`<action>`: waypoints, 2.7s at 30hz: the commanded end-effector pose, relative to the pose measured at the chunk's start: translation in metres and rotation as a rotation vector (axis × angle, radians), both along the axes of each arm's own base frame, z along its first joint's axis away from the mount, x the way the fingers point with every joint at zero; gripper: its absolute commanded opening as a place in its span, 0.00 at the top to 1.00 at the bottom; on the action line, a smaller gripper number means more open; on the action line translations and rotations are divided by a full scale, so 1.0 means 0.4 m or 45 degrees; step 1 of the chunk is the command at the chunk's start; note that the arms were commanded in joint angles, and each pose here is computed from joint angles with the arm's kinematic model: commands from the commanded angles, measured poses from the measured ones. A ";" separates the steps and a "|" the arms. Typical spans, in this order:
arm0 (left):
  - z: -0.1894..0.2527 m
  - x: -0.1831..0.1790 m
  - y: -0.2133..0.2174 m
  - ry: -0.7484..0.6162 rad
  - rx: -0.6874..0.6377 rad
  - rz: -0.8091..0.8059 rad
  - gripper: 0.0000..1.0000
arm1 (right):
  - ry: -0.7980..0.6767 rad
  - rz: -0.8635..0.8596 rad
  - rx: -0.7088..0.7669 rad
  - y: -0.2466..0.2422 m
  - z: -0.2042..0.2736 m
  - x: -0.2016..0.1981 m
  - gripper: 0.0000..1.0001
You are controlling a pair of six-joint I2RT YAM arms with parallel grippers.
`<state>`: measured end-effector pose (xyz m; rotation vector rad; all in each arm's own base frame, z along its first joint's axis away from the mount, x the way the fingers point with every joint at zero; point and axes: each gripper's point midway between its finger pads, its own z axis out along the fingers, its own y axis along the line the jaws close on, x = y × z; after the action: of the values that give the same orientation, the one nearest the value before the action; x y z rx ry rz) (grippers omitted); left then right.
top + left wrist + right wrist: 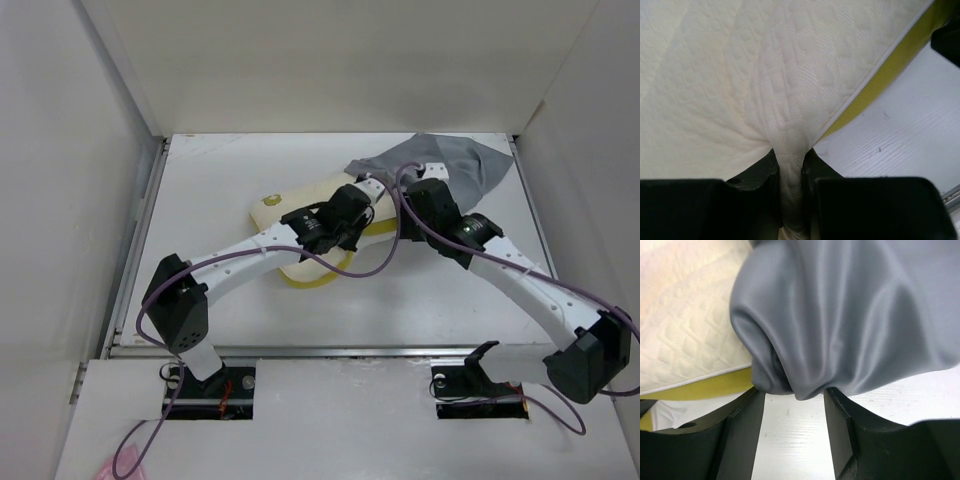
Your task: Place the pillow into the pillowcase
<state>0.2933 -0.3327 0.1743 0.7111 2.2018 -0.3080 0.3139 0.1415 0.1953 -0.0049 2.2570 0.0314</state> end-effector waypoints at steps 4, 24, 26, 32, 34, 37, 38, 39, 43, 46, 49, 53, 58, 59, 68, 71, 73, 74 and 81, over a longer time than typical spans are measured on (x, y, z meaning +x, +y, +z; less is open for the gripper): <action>0.166 0.030 -0.020 -0.160 -0.165 0.009 1.00 | -0.136 -0.028 -0.015 -0.014 0.104 0.036 0.43; 0.326 0.124 -0.150 -0.213 -0.419 0.071 1.00 | -0.122 1.431 0.686 0.502 0.410 -0.220 1.00; 0.342 0.138 -0.151 -0.232 -0.432 0.104 1.00 | -0.174 1.598 0.762 0.534 0.465 -0.248 1.00; 0.298 0.153 -0.129 -0.183 -0.426 0.173 1.00 | -0.215 1.974 0.940 0.541 0.545 -0.363 1.00; 0.283 0.157 -0.123 -0.161 -0.427 0.182 1.00 | -0.268 1.912 0.901 0.530 0.552 -0.353 0.91; 0.275 0.147 -0.110 -0.142 -0.432 0.165 1.00 | -0.268 1.575 0.718 0.497 0.486 -0.264 0.63; 0.265 0.137 -0.106 -0.129 -0.427 0.155 1.00 | -0.282 1.396 0.631 0.473 0.460 -0.210 0.53; 0.225 0.121 -0.089 -0.088 -0.388 0.165 1.00 | -0.213 1.304 0.573 0.447 0.409 -0.199 0.44; 0.162 0.056 -0.012 -0.013 -0.356 0.222 0.38 | -0.230 1.058 0.445 0.342 0.368 -0.190 0.13; 0.146 0.020 0.058 0.011 -0.381 0.308 0.23 | -0.219 0.936 0.380 0.281 0.339 -0.194 0.01; 0.146 -0.002 0.109 0.013 -0.402 0.372 0.17 | -0.267 0.847 0.383 0.238 0.361 -0.203 0.01; 0.146 -0.011 0.158 0.017 -0.375 0.447 0.00 | -0.219 0.661 0.308 0.189 0.317 -0.173 0.01; 0.103 0.073 0.230 -0.013 -0.328 0.622 0.00 | -0.110 0.383 0.125 0.172 0.219 -0.056 0.04; 0.087 0.117 0.282 -0.007 -0.304 0.712 0.00 | -0.119 0.321 0.071 0.161 0.211 -0.027 0.06; -0.120 0.273 0.502 0.272 -0.307 1.016 0.00 | -0.064 0.127 -0.288 0.235 0.103 0.252 0.19; -0.164 0.283 0.512 0.326 -0.329 0.999 0.00 | -0.008 0.096 -0.271 0.232 0.049 0.341 0.21; -0.192 0.294 0.499 0.344 -0.322 0.956 0.00 | 0.027 0.065 -0.242 0.198 0.022 0.390 0.22; -0.191 0.302 0.487 0.348 -0.334 0.927 0.00 | 0.024 0.058 -0.236 0.188 0.023 0.413 0.22; -0.232 0.337 0.439 0.400 -0.325 0.827 0.32 | 0.152 0.146 -0.198 0.158 -0.111 0.508 0.34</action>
<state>0.4175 -0.1401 0.0755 -0.2987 2.5025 -0.3043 0.5077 0.1853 0.1370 -0.1420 2.4028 -0.1814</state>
